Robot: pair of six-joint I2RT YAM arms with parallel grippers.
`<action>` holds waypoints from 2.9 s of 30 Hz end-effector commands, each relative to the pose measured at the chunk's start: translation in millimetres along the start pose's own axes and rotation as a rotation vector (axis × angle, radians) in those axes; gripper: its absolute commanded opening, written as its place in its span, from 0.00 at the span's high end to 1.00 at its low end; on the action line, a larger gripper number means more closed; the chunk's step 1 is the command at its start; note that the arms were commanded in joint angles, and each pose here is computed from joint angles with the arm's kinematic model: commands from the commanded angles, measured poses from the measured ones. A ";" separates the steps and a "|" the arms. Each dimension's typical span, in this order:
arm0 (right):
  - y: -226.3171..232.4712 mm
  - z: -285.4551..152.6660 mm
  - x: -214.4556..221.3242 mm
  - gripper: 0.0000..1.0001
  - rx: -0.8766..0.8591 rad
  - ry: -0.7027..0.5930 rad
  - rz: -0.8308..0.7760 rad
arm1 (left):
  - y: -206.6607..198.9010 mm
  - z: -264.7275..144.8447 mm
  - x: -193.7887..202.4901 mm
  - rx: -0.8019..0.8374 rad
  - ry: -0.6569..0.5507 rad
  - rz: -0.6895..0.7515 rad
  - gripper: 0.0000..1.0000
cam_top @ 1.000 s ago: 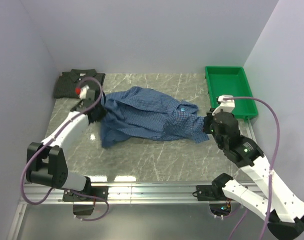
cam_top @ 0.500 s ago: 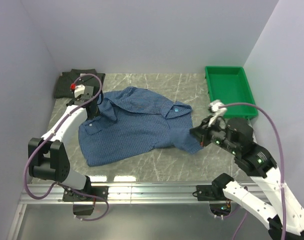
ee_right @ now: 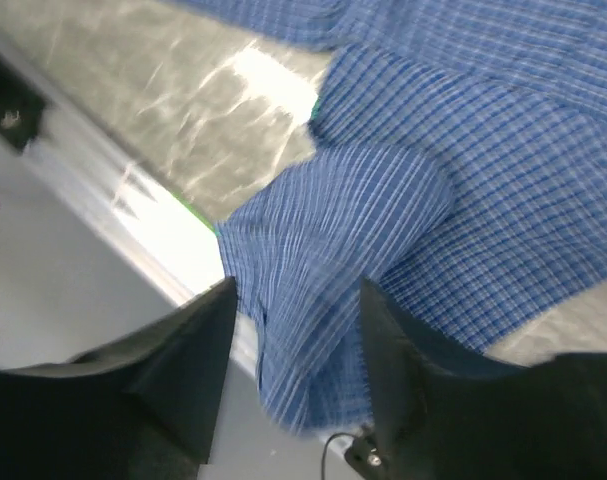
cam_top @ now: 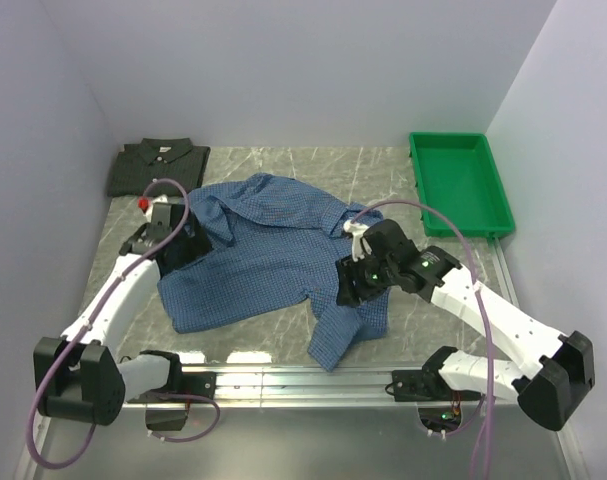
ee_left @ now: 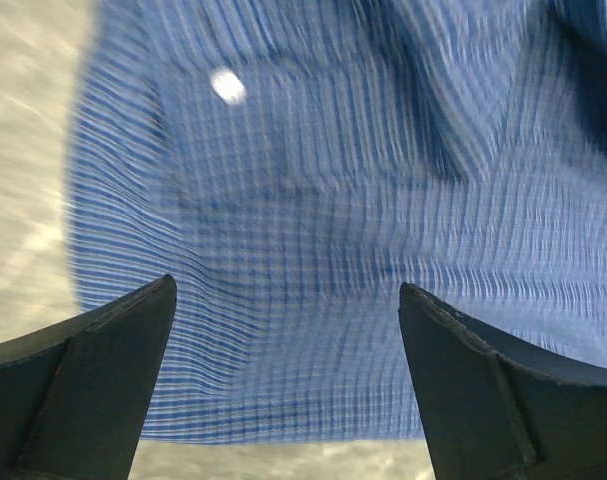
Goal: Fold and stack the long sleeve shirts
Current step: Flatten the shirt out
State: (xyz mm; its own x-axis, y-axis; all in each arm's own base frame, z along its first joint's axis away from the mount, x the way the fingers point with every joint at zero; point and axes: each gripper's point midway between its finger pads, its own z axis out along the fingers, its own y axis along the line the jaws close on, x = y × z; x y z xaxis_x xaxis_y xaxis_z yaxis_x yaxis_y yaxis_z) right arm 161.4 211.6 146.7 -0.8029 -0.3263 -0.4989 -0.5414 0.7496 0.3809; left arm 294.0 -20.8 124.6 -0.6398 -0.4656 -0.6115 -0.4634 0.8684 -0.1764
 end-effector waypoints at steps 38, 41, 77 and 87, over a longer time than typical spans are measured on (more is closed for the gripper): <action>-152.9 21.8 71.2 0.43 0.501 -0.201 0.901 | -22.1 34.5 98.5 0.139 0.329 0.049 0.01; -145.1 8.2 42.9 0.43 0.453 -0.281 0.762 | -22.2 26.0 81.9 0.134 0.266 0.050 0.01; -72.2 187.1 -216.3 0.42 0.670 -0.370 -0.594 | -101.3 35.2 151.2 0.253 0.308 0.124 0.12; -84.6 162.7 -237.9 0.92 0.741 -0.419 -0.558 | -83.0 21.8 165.6 0.255 0.356 0.150 0.12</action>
State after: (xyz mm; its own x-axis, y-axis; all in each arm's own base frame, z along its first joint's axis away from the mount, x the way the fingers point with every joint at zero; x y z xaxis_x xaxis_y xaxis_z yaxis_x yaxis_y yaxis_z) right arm 414.1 325.5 53.9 -0.2947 -0.6822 -0.6691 -0.5120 0.7039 -0.4922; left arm 267.1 -171.3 32.0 -0.8353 -0.3550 -0.4198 -0.2126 0.9127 -0.3489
